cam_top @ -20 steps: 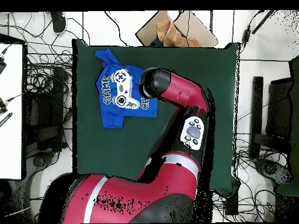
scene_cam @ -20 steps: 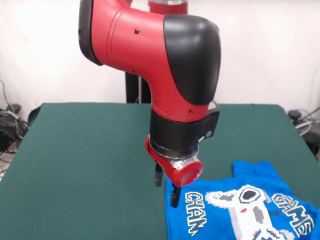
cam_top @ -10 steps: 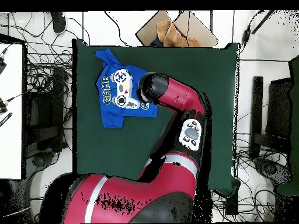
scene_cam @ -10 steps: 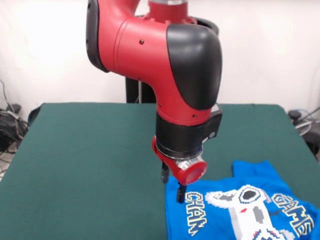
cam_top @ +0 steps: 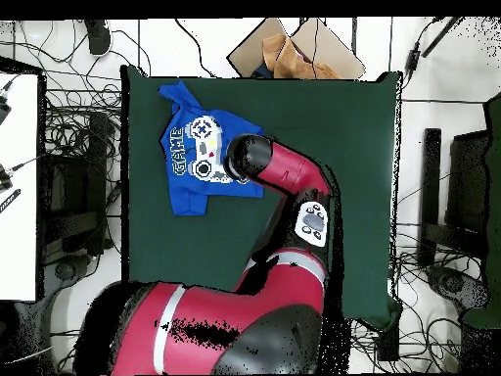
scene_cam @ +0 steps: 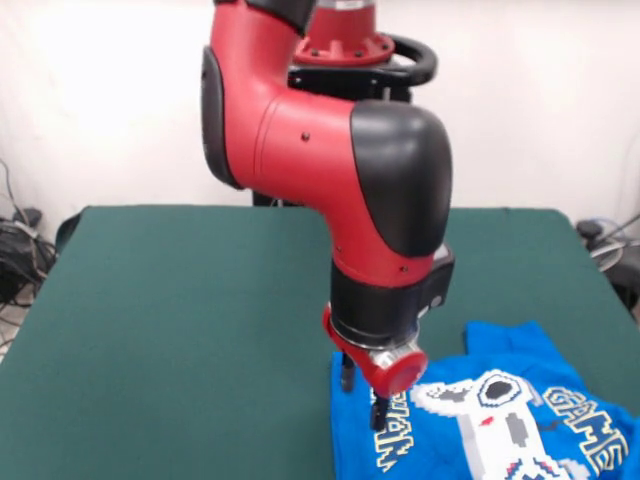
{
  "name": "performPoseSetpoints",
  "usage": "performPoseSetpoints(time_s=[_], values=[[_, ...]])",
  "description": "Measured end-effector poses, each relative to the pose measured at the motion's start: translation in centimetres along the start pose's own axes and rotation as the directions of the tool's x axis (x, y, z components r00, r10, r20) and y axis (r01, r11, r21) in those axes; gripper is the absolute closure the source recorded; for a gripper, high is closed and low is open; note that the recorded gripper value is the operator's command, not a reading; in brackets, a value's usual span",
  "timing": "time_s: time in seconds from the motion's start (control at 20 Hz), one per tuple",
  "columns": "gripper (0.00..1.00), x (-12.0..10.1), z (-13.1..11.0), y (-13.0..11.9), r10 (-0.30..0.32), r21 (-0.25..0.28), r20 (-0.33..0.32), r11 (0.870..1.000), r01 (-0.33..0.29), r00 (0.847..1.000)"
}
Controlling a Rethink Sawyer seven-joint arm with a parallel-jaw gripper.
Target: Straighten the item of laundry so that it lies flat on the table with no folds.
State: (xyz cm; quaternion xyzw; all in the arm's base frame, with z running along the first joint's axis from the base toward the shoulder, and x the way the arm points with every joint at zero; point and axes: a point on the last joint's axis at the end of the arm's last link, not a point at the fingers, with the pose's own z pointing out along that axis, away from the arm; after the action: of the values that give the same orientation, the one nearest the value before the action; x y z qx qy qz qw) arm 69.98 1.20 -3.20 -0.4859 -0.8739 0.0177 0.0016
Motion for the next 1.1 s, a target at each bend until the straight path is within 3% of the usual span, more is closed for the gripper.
performPoseSetpoints(time_s=[0.2,0.4,0.45,1.1], values=[[0.00,0.9,2.4,-0.3,-0.001,-0.001,-0.005,1.000,0.001,1.000],[0.00,0.7,2.6,0.0,0.000,-0.007,0.000,1.000,0.000,1.000],[1.00,0.6,2.5,0.2,-0.001,-0.010,0.001,1.000,0.001,1.000],[1.00,0.0,2.5,1.1,-0.012,0.007,-0.028,1.000,0.012,1.000]])
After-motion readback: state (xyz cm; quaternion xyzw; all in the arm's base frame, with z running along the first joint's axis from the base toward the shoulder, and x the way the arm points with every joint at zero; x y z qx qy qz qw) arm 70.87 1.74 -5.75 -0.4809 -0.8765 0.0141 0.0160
